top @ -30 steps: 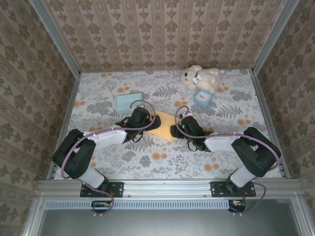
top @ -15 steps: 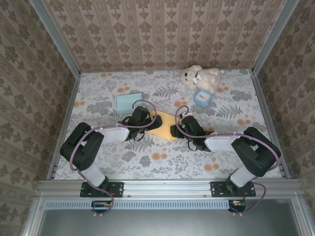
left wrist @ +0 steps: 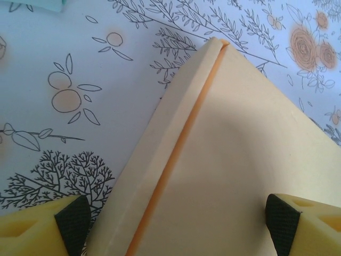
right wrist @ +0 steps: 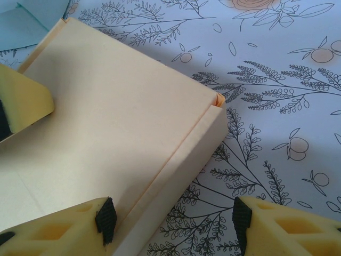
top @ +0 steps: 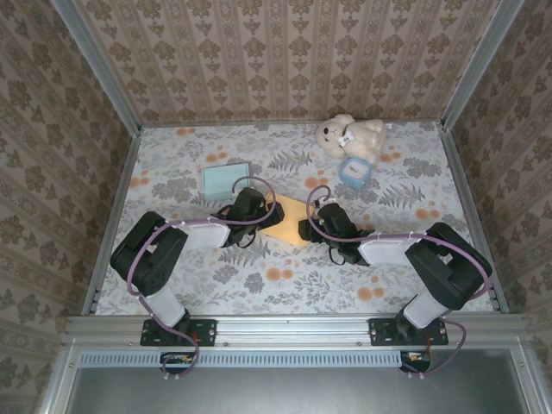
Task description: Fold the paper box
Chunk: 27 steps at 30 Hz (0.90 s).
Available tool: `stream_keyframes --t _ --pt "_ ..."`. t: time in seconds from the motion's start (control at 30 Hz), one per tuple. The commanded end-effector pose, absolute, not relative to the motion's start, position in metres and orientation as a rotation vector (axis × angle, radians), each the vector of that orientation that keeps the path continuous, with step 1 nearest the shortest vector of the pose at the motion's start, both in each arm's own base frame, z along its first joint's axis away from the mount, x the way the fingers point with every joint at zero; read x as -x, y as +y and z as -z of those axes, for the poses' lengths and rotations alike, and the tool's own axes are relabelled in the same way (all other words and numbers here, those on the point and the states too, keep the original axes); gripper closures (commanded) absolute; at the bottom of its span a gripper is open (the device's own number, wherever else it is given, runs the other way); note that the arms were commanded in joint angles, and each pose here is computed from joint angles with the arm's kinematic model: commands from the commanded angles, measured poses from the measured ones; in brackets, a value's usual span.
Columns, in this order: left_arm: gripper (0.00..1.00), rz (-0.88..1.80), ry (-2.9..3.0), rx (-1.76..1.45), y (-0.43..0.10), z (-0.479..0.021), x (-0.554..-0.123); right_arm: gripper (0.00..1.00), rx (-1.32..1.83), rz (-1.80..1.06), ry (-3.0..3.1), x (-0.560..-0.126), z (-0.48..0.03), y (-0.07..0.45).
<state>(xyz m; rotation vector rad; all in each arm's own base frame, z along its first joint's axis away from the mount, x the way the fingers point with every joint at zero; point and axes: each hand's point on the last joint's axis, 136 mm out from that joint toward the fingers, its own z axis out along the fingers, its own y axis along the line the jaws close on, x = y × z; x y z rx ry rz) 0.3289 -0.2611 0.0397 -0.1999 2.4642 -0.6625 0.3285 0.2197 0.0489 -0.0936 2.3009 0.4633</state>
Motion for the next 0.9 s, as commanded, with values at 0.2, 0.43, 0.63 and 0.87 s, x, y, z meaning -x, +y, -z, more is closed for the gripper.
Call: stream_keyframes --t 0.2,0.43,0.63,0.87 --pt "0.16 0.604 2.595 0.244 -0.258 -0.001 -0.308 0.37 0.122 -0.359 2.453 -0.309 -0.012 0.201" --pt "0.19 0.583 2.598 0.25 -0.253 0.003 -0.307 0.37 0.112 -0.384 2.418 -0.306 -0.039 0.2" --pt "0.19 0.572 2.606 0.263 -0.252 0.007 -0.307 0.41 0.108 -0.45 2.364 -0.288 -0.069 0.201" --pt "0.2 0.566 2.611 0.274 -0.253 0.011 -0.308 0.42 0.146 -0.529 2.333 -0.264 -0.079 0.22"
